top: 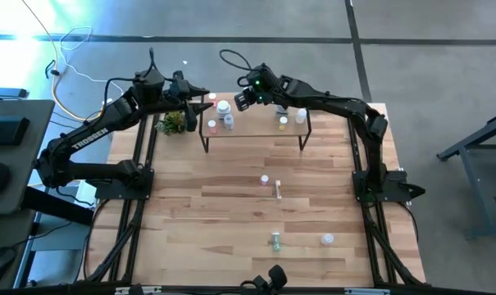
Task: Pick and place medicine bottles onto shelf by color
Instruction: Put the left green pill bottle on the shelf
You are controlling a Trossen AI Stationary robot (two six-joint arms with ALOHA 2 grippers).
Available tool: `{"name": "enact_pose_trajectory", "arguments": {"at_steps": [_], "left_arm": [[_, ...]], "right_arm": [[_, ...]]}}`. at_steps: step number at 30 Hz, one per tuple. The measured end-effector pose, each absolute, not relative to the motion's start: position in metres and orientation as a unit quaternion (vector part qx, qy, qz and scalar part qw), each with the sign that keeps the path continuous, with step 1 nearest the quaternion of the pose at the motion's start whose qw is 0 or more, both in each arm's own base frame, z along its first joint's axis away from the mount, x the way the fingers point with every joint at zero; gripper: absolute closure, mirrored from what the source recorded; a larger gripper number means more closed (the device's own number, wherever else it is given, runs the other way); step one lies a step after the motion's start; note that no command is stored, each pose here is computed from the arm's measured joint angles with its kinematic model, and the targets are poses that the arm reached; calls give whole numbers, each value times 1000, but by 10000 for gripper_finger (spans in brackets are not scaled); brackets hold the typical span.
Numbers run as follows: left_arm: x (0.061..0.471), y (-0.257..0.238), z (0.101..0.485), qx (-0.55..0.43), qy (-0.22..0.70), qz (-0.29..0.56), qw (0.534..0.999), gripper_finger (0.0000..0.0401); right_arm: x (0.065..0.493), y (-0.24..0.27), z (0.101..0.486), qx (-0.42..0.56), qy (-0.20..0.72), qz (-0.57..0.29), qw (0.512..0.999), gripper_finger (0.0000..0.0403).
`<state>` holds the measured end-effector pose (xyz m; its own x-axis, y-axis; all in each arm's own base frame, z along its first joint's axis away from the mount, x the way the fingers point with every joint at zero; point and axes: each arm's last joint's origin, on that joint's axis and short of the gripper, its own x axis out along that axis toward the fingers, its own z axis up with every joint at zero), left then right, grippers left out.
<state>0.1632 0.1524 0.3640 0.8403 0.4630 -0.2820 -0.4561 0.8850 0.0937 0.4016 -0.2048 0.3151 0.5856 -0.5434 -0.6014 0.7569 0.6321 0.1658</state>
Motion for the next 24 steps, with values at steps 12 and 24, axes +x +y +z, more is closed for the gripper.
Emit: {"name": "enact_pose_trajectory", "arguments": {"at_steps": [12, 24], "left_arm": [[163, 152, 364, 11, 150, 240, 959, 197], [163, 152, 364, 10, 152, 239, 959, 197]], "right_arm": [[406, -207, 299, 200, 284, -388, 854, 299], [403, -205, 295, 180, 320, -382, 848, 299]]}}
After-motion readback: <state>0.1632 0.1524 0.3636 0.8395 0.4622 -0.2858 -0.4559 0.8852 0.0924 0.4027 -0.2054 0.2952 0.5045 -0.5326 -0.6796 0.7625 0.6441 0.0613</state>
